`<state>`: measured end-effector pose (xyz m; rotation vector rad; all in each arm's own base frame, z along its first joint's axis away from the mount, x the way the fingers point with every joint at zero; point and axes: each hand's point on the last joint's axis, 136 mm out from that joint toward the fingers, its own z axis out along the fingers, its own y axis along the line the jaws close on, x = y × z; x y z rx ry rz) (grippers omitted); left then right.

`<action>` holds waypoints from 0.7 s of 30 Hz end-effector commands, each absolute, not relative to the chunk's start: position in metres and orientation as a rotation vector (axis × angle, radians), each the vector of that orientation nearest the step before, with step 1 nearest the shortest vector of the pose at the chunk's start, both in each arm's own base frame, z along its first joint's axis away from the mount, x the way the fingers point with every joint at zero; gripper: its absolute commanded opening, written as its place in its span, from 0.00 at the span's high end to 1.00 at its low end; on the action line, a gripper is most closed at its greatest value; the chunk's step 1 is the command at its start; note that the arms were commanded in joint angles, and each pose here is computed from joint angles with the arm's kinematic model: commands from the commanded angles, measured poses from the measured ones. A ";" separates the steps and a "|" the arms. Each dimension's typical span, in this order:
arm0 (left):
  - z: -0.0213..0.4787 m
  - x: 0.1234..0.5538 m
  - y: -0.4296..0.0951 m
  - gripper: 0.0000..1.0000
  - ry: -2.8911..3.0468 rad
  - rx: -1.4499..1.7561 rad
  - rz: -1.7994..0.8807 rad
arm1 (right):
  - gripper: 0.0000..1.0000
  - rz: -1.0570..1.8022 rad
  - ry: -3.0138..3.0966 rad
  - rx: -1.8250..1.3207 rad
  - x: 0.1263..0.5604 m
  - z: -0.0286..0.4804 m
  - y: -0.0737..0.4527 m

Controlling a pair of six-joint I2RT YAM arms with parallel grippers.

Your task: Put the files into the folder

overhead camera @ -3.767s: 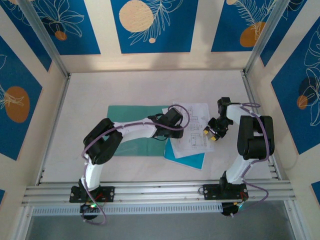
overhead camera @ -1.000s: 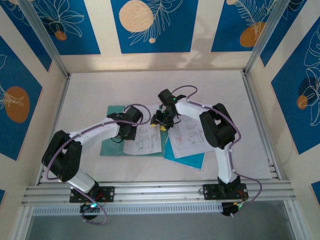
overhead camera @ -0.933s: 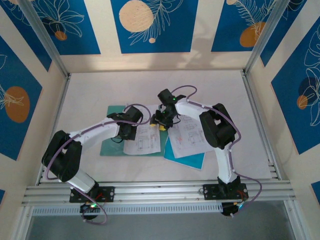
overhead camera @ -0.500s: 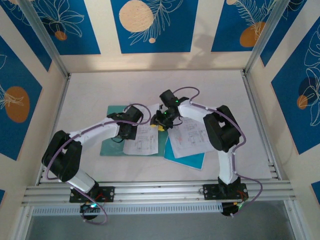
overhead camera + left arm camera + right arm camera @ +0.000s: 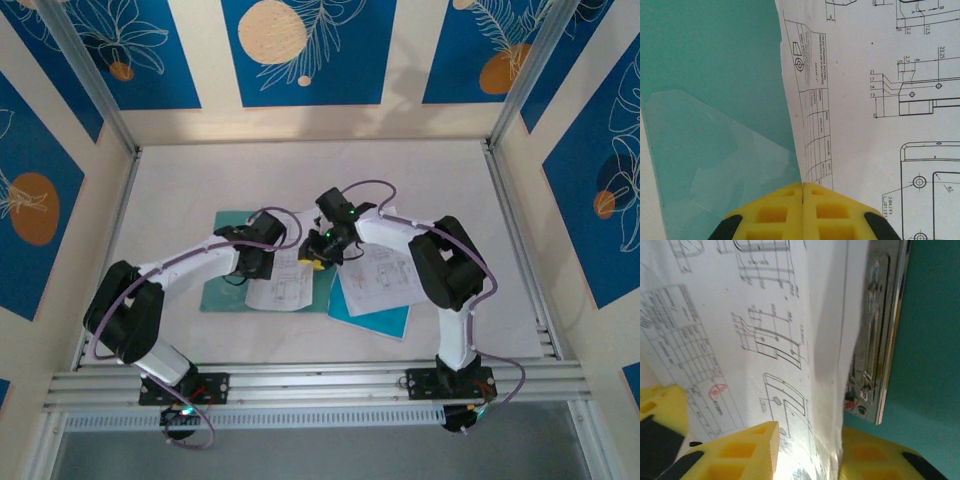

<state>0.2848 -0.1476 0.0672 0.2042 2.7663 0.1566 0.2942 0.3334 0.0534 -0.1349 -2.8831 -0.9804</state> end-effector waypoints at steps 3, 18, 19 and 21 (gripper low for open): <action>0.060 0.281 -0.143 1.00 2.792 0.196 0.160 | 0.73 -1.014 -2.863 -0.081 0.284 0.059 0.340; 0.069 0.272 -0.127 0.72 2.808 0.026 0.120 | 1.00 -0.795 -3.091 0.047 0.290 0.076 0.296; 0.069 0.270 -0.121 0.69 2.813 -0.022 0.104 | 1.00 -0.783 -3.121 0.070 0.293 0.081 0.290; 0.069 0.265 -0.110 0.68 2.819 -0.109 0.074 | 1.00 -0.761 -3.164 0.115 0.295 0.089 0.278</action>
